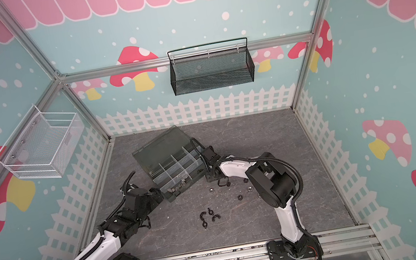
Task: Sort the screws and nuts into containers
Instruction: Pick up the screw from the center of the table.
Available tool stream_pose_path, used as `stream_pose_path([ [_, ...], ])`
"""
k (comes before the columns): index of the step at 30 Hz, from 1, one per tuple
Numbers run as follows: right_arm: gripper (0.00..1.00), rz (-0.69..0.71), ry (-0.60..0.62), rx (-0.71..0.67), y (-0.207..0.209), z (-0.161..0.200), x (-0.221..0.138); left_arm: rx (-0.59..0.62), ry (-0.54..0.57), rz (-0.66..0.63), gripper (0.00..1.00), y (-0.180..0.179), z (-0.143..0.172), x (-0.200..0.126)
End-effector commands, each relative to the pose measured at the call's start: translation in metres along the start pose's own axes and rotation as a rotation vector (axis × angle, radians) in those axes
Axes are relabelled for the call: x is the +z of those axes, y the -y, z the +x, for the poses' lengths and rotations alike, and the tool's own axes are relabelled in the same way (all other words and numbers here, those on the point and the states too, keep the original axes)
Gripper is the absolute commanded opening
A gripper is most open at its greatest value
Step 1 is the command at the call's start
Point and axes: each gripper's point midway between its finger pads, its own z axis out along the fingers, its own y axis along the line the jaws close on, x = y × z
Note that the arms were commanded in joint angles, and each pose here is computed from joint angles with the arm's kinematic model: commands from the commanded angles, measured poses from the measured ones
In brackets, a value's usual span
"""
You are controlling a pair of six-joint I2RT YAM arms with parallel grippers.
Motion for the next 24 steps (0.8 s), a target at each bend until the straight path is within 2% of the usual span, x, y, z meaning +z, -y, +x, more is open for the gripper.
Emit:
stream_pose_path([
  [1,0.00,0.013,-0.054,-0.011,0.006,0.013,-0.010,-0.037,0.024,0.017,1.00,0.008,-0.011,-0.005],
  [9,0.00,-0.026,0.056,-0.010,0.001,-0.014,-0.055,-0.033,0.021,0.009,1.00,0.006,-0.010,-0.004],
  [14,0.00,-0.049,0.115,-0.027,-0.007,-0.037,-0.071,-0.031,0.013,0.009,0.99,0.006,-0.008,-0.003],
  [22,0.00,-0.060,0.152,-0.068,-0.021,-0.069,-0.064,-0.042,0.024,-0.005,1.00,-0.001,-0.011,-0.002],
  [24,0.00,-0.051,0.138,-0.080,-0.023,-0.072,-0.052,-0.042,0.026,-0.006,1.00,-0.002,-0.012,-0.002],
])
